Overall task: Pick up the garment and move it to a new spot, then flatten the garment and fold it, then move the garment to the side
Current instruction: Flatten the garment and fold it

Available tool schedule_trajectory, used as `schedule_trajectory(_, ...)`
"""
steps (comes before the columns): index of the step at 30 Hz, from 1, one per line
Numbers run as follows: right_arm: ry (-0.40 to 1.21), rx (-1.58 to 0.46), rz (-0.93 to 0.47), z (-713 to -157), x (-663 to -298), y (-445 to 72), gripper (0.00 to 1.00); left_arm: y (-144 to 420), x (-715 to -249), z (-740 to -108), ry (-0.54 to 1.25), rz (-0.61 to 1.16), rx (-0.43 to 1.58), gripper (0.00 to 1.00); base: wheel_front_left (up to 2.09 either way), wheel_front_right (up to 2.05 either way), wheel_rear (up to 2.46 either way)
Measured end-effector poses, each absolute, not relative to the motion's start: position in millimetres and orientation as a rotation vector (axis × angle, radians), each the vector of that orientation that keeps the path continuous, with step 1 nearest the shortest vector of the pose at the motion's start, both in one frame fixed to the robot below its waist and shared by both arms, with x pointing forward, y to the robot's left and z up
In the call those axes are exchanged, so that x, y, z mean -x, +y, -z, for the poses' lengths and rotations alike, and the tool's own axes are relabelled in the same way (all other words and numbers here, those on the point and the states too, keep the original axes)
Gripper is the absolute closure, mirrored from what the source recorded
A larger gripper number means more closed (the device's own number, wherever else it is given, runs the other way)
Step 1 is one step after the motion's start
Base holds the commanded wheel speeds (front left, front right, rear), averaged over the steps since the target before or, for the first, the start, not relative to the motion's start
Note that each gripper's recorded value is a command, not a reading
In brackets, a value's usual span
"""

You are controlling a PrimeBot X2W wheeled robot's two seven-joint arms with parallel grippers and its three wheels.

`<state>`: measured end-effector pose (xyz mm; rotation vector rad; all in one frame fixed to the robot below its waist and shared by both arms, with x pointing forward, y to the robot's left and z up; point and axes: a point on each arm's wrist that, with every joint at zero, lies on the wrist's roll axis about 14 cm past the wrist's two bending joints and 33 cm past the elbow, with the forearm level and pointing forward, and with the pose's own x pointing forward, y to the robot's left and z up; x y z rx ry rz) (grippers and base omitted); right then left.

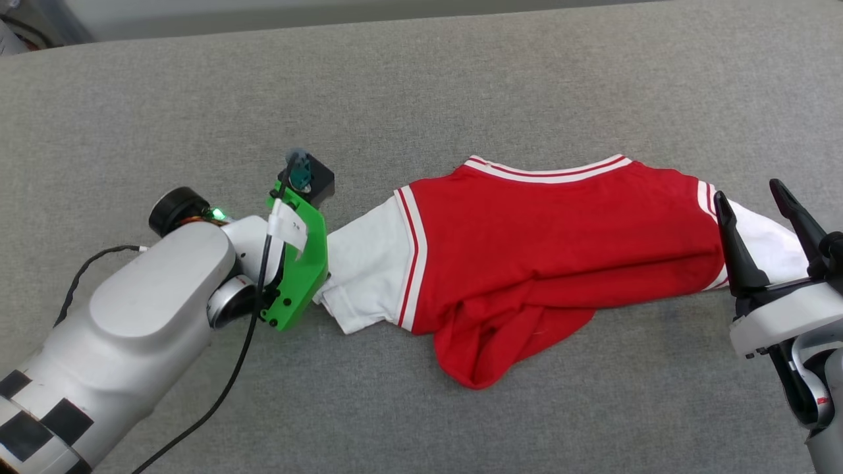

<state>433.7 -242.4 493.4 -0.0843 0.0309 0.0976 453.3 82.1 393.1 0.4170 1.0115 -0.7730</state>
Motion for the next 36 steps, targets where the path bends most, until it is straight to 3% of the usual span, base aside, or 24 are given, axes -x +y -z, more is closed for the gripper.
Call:
schedule_trajectory(8,0.070,0.083,-0.074,-478.8,-430.4,-249.9,0.00,83.3,-451.9,-362.5,1.070,0.802,-0.491,0.00,0.00,0.00,0.00)
schedule_trajectory(9,0.072,0.083,-0.071,-477.8,-430.2,-251.1,0.00,82.0,-453.3,-362.1,1.062,0.808,-0.495,0.13,0.00,0.00,0.00)
schedule_trajectory(10,0.075,0.084,-0.068,-476.8,-430.1,-252.4,0.00,80.5,-454.8,-362.6,1.050,0.812,-0.492,0.72,0.00,0.00,0.00)
schedule_trajectory(11,0.076,0.084,-0.066,-476.2,-430.4,-252.9,0.00,79.2,-456.3,-363.8,1.032,0.816,-0.489,1.00,0.00,0.00,0.00)
schedule_trajectory(16,0.058,0.081,-0.061,-480.5,-432.1,-253.9,0.00,71.0,-471.7,-381.5,0.912,0.819,-0.435,1.00,0.00,0.00,0.00)
schedule_trajectory(22,0.035,0.080,-0.055,-486.3,-431.8,-255.3,0.00,95.9,-526.5,-428.8,0.742,0.697,-0.405,1.00,0.00,0.00,0.00)
schedule_trajectory(30,0.025,0.092,-0.016,-489.3,-424.6,-268.2,0.00,145.4,-552.5,-417.0,0.763,0.535,-0.401,1.00,0.00,0.00,0.00)
schedule_trajectory(36,0.038,0.100,0.012,-486.0,-420.7,-278.1,0.00,174.8,-545.4,-379.6,0.840,0.441,-0.378,1.00,0.00,0.00,0.00)
